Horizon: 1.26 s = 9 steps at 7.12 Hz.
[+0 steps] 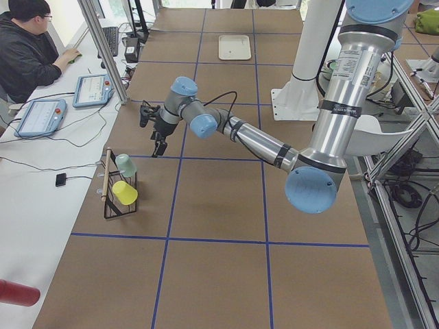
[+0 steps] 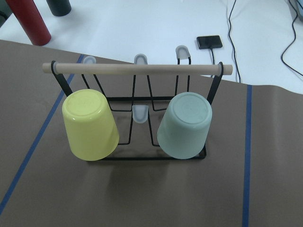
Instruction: Left arm grabs green cup and hands to right arm on tray
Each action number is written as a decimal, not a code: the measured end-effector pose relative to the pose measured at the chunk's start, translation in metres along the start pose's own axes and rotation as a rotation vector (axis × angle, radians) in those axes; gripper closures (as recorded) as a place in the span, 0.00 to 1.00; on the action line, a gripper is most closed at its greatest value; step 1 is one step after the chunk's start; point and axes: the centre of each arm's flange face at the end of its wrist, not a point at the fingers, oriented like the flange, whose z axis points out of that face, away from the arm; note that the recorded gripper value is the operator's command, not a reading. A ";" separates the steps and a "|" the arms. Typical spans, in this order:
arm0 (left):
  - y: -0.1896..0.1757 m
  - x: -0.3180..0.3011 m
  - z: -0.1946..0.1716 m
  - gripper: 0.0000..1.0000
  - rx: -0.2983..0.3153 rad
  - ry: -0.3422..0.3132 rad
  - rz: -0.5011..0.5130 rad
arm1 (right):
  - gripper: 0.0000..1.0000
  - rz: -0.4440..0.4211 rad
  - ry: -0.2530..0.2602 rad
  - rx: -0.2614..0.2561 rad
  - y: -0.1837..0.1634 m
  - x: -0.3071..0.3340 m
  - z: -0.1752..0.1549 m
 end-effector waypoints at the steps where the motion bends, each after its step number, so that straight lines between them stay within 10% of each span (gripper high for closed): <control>1: 0.004 0.020 0.015 0.00 0.068 -0.012 -0.026 | 0.01 0.001 0.000 -0.002 0.000 0.001 0.001; 4: 0.019 0.049 0.074 0.00 0.216 -0.063 -0.029 | 0.01 0.003 0.000 -0.006 0.000 0.000 0.002; 9: 0.008 0.058 0.120 0.00 0.294 -0.137 -0.019 | 0.01 0.001 0.000 -0.008 0.000 0.000 0.004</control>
